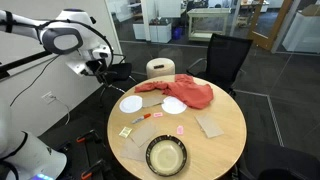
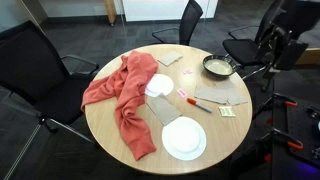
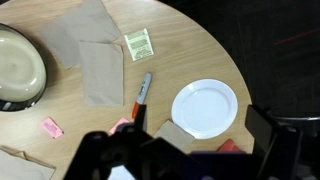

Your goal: Move the bowl backwards then put the marker inside it.

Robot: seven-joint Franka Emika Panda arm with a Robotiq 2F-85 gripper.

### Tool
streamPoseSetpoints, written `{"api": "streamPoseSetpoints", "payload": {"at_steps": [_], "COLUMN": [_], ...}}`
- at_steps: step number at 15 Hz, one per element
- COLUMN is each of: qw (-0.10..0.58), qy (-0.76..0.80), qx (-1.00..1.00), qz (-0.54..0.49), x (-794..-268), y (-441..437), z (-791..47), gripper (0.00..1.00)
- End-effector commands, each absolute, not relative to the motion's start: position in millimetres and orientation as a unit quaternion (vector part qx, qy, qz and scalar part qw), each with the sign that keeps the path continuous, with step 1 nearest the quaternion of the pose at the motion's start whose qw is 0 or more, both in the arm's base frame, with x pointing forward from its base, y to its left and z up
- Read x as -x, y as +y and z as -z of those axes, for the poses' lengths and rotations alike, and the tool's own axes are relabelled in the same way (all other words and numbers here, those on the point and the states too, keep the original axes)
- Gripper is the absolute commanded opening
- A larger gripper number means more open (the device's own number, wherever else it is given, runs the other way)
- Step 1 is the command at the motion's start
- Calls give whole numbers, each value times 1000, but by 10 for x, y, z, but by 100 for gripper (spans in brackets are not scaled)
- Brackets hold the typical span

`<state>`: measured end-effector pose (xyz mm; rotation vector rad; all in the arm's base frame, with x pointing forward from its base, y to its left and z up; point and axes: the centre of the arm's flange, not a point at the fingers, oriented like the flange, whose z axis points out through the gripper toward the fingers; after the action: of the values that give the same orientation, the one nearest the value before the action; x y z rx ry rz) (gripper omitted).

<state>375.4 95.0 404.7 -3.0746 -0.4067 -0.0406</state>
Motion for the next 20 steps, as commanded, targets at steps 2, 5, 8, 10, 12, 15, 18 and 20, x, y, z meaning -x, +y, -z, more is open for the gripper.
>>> {"api": "streamPoseSetpoints", "payload": {"at_steps": [2,5,8,10,12,15,18,20], "qw": [20,20,20,20,19,14,8,5], "qy": [-131,-131,-131,-131,-125,-101,-71,-49], "qx": [991,991,991,991,992,994,997,998], "qz": [13,13,13,13,15,25,36,46], "x": [-3754,-3754,-3754,-3755,-3784,-3870,-4022,-4146], "y": [951,951,950,950,921,787,581,430], "z": [-4046,-4046,-4046,-4046,-4052,-4069,-4052,-4020], "gripper": [100,100,100,100,100,100,100,100]}}
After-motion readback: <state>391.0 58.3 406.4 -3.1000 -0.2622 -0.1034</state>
